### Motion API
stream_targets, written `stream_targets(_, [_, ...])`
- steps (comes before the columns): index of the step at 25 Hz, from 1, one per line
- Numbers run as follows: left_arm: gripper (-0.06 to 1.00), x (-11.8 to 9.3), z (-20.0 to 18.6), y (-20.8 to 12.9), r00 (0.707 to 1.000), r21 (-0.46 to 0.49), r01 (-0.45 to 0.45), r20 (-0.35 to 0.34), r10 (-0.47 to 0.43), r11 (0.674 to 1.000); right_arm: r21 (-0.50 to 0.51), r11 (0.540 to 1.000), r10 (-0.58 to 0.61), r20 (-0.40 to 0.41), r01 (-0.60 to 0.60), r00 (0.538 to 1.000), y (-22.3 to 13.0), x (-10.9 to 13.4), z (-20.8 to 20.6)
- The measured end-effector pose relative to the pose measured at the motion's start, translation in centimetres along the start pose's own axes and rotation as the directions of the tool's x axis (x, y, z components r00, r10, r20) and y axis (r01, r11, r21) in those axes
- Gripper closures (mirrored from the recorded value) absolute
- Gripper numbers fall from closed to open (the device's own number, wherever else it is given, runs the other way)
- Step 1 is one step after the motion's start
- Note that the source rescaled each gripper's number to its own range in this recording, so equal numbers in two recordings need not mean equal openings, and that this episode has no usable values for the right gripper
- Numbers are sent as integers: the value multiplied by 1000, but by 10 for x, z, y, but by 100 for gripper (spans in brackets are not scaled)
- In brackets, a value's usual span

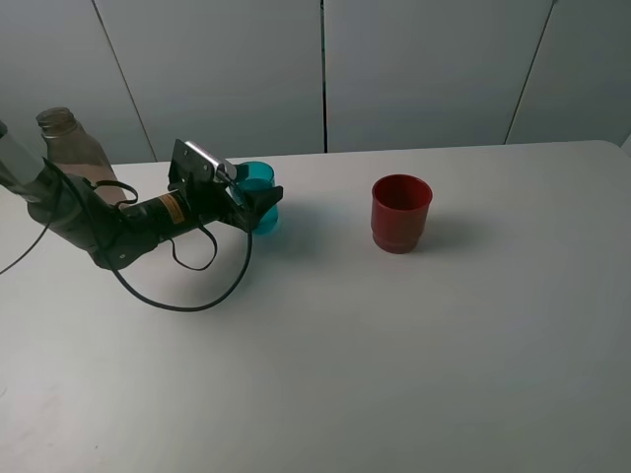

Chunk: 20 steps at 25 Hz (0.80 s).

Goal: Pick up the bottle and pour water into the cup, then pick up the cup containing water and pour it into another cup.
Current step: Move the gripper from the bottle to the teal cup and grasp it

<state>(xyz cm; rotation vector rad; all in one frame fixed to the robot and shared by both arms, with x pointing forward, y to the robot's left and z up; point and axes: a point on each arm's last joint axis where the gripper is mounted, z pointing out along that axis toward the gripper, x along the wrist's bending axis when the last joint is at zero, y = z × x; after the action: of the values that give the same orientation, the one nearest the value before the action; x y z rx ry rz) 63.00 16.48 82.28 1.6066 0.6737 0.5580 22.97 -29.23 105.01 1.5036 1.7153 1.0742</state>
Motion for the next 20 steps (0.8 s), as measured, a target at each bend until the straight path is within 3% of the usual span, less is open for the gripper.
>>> stream_targets(15, [0, 3, 7, 0, 1000, 6, 18, 1, -18, 1000, 0, 1000, 0, 0, 0, 1000, 0, 0, 0])
stream_targets(20, [0, 0, 12, -14, 999, 34, 35, 6, -36, 999, 0, 1000, 0, 0, 0, 1000, 0, 0, 0])
